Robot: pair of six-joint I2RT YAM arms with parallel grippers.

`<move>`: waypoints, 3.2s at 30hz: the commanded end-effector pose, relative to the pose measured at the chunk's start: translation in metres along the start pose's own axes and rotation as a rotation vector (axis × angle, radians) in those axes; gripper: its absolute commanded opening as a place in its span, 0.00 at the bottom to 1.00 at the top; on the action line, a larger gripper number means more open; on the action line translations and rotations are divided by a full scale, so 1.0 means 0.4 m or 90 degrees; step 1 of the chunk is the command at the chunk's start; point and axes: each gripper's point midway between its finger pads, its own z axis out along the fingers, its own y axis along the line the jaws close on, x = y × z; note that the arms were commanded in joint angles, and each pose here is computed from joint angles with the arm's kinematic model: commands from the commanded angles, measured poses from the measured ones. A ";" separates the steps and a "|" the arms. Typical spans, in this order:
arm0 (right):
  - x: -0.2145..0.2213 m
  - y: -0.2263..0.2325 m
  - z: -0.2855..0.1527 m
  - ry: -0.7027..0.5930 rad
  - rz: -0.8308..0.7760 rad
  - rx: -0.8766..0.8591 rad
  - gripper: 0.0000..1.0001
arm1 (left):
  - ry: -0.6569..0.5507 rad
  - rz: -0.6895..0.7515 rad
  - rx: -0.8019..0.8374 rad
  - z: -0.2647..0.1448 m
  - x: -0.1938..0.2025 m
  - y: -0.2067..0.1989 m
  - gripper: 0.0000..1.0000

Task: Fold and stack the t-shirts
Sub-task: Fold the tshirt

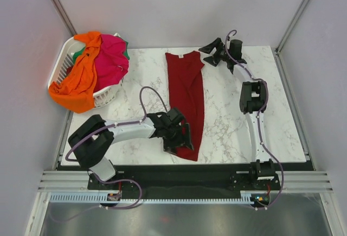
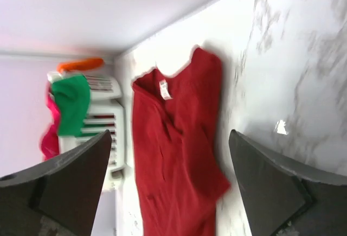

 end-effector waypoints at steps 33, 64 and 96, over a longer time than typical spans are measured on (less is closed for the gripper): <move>0.675 0.058 -0.756 0.120 -0.178 0.344 0.75 | -0.222 0.194 -0.269 -0.078 -0.139 0.117 0.49; 0.864 0.068 -0.859 0.211 -0.178 0.306 0.76 | -0.263 0.144 -0.104 -0.195 -0.045 0.062 0.67; 1.067 0.030 -0.917 0.294 -0.153 0.321 0.69 | -0.134 0.032 -0.138 -0.013 0.075 0.161 0.71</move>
